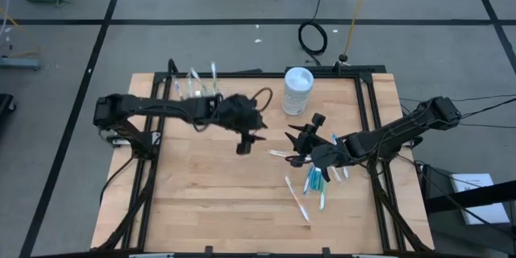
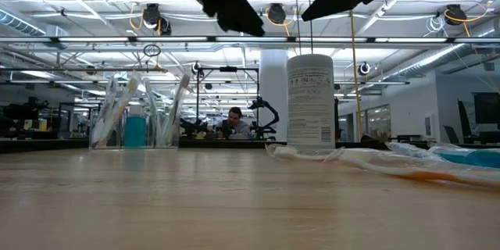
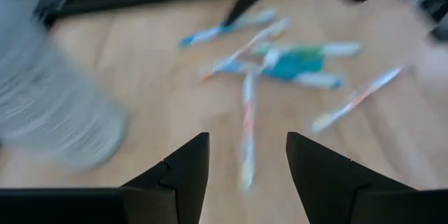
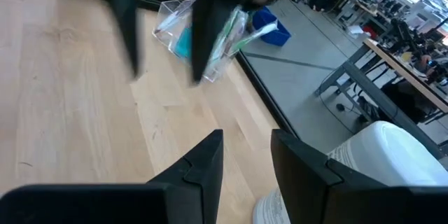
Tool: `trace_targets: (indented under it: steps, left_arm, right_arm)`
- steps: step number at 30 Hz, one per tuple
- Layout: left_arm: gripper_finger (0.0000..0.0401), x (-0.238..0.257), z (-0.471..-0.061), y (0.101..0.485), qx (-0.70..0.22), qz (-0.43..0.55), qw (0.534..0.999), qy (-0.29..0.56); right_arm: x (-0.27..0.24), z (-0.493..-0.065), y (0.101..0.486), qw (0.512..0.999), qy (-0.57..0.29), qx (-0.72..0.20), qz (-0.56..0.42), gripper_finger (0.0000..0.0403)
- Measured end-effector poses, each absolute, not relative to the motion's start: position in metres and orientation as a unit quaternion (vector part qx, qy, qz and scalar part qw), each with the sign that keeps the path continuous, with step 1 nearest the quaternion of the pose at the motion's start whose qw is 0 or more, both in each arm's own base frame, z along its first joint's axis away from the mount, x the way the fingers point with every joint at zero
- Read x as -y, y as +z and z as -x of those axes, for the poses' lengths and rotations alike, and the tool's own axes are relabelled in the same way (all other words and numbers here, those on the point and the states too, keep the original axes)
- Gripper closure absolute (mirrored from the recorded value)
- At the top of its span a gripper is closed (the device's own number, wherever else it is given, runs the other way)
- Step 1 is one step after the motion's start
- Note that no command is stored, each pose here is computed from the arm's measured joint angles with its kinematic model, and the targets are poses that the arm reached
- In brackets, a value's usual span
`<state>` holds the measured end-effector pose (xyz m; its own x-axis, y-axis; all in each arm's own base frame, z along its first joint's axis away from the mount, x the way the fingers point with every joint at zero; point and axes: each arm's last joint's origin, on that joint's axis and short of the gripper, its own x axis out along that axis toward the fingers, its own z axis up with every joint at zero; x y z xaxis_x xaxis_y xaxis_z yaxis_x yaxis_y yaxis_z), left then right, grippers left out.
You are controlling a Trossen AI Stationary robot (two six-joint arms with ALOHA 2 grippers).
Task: Pick & Place toothbrushing station
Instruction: Put the orange toothbrush into the transparent organizer
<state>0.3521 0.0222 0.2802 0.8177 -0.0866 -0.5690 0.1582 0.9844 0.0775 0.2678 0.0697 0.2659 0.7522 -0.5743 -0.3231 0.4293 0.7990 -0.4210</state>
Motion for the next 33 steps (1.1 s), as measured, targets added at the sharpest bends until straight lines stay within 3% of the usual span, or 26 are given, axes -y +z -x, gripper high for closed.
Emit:
trace_targets:
  steps: [4,8,15,21,33]
  left_arm:
    - [0.0206,-0.006,-0.356,0.239,-0.207,-0.029,0.973,-0.098]
    - [0.0206,0.006,-0.368,0.201,-0.177,-0.005,0.978,-0.107]
    - [0.0206,0.003,-0.402,0.149,-0.226,-0.006,0.971,-0.075]
    - [0.0206,-0.011,-0.408,0.119,-0.282,-0.002,0.959,-0.03]
    - [0.0214,-0.016,-0.398,0.101,-0.372,-0.007,0.928,-0.003]
  right_arm:
    - [-0.07,-0.268,0.266,0.92,-0.27,-0.226,0.17,0.0291]
    - [-0.07,-0.268,0.266,0.919,-0.268,-0.228,0.18,0.0291]
    - [-0.067,-0.269,0.267,0.919,-0.273,-0.223,0.177,0.0291]
    - [-0.067,-0.269,0.267,0.918,-0.272,-0.225,0.178,0.0291]
    - [-0.067,-0.269,0.267,0.919,-0.273,-0.224,0.176,0.0291]
